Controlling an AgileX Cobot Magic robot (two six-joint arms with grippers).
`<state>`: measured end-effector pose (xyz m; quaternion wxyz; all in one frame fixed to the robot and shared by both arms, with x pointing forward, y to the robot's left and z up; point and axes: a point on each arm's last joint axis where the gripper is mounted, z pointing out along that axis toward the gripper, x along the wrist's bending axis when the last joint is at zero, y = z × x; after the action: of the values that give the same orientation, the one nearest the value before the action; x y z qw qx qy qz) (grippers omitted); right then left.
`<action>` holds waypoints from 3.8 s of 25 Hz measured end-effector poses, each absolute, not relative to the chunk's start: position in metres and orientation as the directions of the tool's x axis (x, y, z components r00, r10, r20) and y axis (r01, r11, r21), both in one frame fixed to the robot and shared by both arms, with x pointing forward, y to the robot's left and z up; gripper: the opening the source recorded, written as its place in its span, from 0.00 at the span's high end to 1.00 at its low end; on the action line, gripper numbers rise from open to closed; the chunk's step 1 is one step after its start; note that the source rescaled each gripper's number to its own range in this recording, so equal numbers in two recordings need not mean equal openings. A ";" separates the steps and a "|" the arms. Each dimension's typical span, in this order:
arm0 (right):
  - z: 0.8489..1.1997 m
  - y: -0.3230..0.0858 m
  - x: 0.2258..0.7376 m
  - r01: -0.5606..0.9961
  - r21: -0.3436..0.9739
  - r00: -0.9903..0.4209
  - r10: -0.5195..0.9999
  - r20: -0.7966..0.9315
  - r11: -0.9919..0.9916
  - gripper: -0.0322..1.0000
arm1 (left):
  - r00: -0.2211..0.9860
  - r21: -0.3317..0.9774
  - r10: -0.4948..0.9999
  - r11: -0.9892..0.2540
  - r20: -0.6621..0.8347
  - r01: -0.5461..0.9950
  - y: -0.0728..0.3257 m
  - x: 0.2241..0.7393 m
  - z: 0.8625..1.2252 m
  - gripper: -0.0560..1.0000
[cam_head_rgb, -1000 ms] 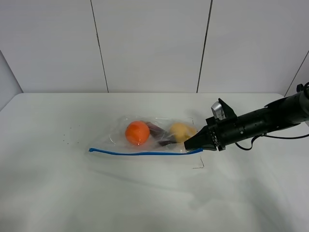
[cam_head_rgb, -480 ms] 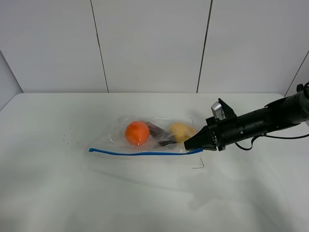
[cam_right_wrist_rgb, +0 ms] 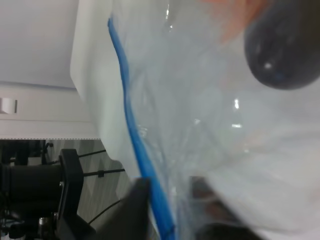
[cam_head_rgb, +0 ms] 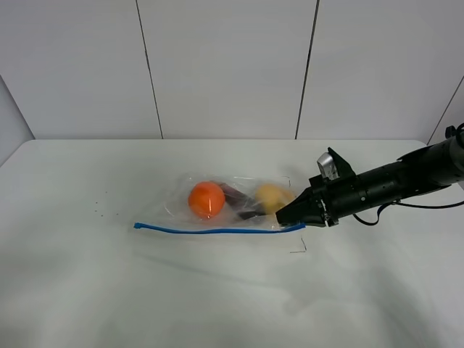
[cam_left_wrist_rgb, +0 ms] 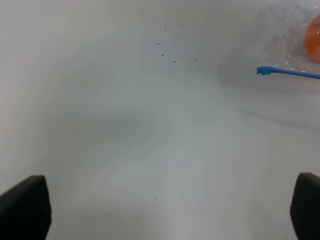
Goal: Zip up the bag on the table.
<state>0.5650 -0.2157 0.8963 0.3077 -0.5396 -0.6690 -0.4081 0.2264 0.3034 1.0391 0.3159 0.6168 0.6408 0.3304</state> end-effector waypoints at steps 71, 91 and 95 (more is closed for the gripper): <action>0.999 -0.300 0.492 0.930 0.360 -0.057 0.996 -0.067 0.077 0.00 | -0.040 0.813 0.999 0.021 0.003 0.582 0.303 0.226 1.039 0.00; 1.081 -0.299 0.299 0.536 0.844 -0.016 1.000 -0.021 0.026 0.00 | -0.040 0.813 0.999 0.021 0.003 0.582 0.303 0.226 1.039 0.00; 1.073 -0.298 0.273 0.481 0.876 -0.018 1.000 -0.012 0.019 0.00 | -0.040 0.813 0.999 0.021 0.003 0.582 0.303 0.226 1.039 0.00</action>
<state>0.2726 -0.2982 1.0731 -0.3605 -0.6009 -0.6161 -0.3596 0.2264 0.3034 1.0391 0.3159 0.6168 0.6408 0.3304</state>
